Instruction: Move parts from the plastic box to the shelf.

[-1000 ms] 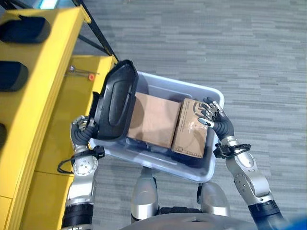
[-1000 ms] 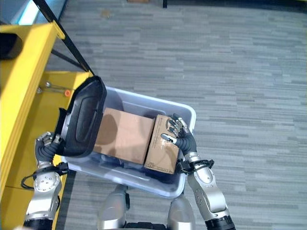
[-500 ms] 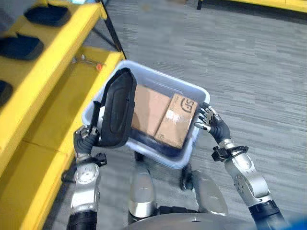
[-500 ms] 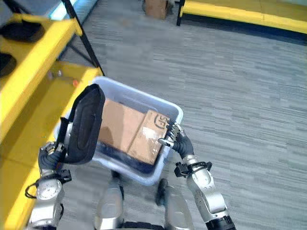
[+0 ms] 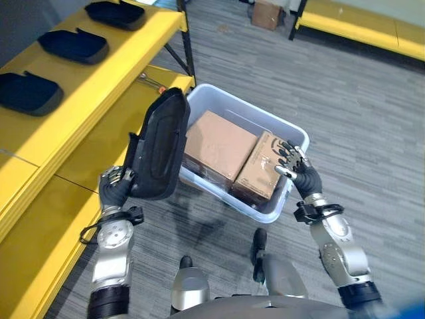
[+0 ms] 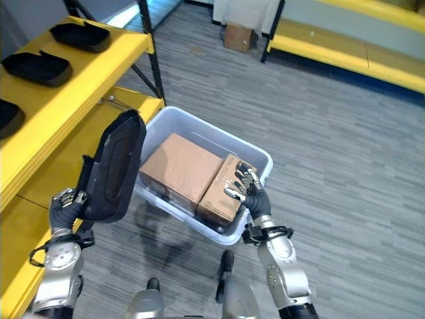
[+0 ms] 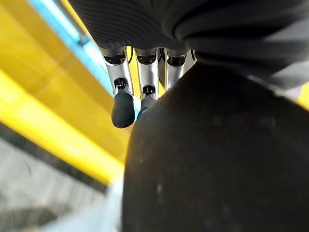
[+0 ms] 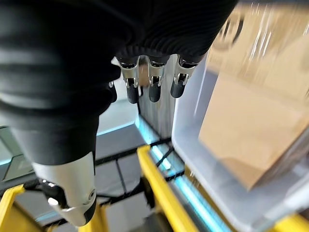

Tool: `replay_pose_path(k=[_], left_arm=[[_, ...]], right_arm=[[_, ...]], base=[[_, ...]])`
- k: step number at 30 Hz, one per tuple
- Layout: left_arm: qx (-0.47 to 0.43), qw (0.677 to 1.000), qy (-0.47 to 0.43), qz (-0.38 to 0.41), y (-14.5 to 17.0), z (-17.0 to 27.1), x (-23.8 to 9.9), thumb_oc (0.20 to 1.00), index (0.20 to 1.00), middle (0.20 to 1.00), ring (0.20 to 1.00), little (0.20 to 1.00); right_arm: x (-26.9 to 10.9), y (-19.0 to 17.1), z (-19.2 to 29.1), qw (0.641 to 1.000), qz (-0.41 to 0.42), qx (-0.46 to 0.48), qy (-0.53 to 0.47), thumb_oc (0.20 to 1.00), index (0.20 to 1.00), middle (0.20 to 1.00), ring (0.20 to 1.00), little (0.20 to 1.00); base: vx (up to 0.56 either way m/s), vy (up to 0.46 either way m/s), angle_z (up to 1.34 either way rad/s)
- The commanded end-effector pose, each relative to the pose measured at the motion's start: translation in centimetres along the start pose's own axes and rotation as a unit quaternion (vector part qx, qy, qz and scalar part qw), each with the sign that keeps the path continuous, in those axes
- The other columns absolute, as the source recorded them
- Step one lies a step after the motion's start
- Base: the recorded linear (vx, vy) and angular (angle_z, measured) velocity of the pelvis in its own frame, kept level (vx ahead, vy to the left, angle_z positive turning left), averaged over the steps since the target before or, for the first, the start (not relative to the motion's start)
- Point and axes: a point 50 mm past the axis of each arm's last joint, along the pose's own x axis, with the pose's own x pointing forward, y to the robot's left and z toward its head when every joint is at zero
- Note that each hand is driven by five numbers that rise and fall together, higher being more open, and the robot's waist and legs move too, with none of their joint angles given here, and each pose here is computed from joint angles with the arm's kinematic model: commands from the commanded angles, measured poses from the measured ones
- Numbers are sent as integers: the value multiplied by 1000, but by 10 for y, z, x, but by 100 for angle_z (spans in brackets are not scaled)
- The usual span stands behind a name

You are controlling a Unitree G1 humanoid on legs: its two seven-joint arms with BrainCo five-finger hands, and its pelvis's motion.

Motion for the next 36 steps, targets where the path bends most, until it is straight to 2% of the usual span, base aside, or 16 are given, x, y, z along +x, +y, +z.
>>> replay_pose_path(k=[1,10,11,14,18,30,36], left_arm=[[-19,992,-117,44,20,43,3,200,200,200,200,200],[-28,991,-123,33,9,47,11,200,200,200,200,200],[-38,990,-133,8,-6,54,15,200,200,200,200,200],[-37,989,-140,-8,-13,58,16,200,200,200,200,200],[-32,991,-133,2,-7,54,15,200,200,200,200,200],[-58,991,-119,5,-3,48,6,200,200,200,200,200],[-72,990,-122,-19,-12,53,4,200,200,200,200,200]], right_arm=[[7,12,28,997,40,-6,-67,1000,1000,1000,1000,1000],[6,15,12,998,27,27,-41,1000,1000,1000,1000,1000],[0,8,14,999,18,21,-45,1000,1000,1000,1000,1000],[-7,-1,13,999,12,10,-39,1000,1000,1000,1000,1000],[-8,-4,15,999,16,-6,-39,1000,1000,1000,1000,1000],[5,3,26,997,41,-38,-55,1000,1000,1000,1000,1000],[3,-7,31,997,17,-42,-63,1000,1000,1000,1000,1000]], base=[[-47,221,23],[-39,335,10],[-12,269,67],[-67,229,151],[-59,78,73],[-49,-34,-11],[-109,9,47]])
